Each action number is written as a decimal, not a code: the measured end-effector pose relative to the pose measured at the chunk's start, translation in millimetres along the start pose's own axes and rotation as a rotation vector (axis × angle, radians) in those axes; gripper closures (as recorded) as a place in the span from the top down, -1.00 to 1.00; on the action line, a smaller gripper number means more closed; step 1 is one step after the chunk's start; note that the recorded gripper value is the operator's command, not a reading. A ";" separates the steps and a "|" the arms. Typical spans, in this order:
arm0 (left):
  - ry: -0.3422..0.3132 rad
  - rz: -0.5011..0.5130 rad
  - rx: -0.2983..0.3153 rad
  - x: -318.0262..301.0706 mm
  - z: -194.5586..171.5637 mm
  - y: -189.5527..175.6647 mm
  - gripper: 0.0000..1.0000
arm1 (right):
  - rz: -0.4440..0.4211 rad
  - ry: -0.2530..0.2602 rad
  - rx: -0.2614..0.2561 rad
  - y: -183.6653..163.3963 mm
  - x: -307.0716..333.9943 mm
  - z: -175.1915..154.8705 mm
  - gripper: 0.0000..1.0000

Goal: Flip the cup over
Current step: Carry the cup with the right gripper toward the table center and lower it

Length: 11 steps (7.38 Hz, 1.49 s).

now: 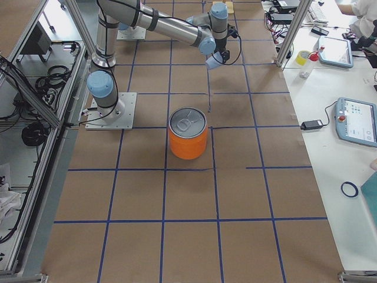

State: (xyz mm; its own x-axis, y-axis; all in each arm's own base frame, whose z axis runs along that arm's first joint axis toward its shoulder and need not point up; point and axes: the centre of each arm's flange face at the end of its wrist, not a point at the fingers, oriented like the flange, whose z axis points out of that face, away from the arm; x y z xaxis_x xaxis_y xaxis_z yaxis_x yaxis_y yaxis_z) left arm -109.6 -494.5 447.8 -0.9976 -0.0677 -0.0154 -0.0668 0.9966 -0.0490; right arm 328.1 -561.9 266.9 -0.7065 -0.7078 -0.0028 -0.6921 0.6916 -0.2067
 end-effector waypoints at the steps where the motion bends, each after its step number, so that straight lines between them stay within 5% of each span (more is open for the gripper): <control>1: -0.002 -0.002 -0.003 -1.4 2.5 -1.8 1.00 | -0.147 -0.024 0.018 -10.8 -28.6 10.4 -0.41; 4: 0.003 -0.020 0.003 -8.2 1.5 -6.7 1.00 | -0.462 -0.107 0.107 -26.5 -63.9 51.6 -0.33; 7: 0.011 -0.062 0.016 -30.9 -0.8 -14.2 1.00 | -0.643 -0.094 0.119 -28.5 -72.8 69.8 -0.13; 9: 0.009 -0.073 0.008 -36.5 3.1 -12.8 1.00 | -0.709 -0.061 0.085 -25.7 -70.9 72.5 0.27; 10: 0.007 -0.074 0.006 -37.0 4.4 -12.3 1.00 | -0.725 -0.055 0.074 -24.0 -70.7 74.9 0.72; 11: 0.006 -0.074 0.005 -37.3 4.8 -12.2 1.00 | -0.731 -0.054 0.069 -22.5 -70.8 76.1 0.76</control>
State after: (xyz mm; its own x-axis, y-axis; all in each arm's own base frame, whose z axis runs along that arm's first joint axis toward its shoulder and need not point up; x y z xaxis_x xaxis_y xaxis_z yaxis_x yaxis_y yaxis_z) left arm -71.5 -504.3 444.2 -0.9901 -0.1406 -0.0057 -0.1401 0.9886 -0.0548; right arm 404.9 -538.3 197.3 -0.0590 -0.9920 0.1116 -0.9714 0.0312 -0.2354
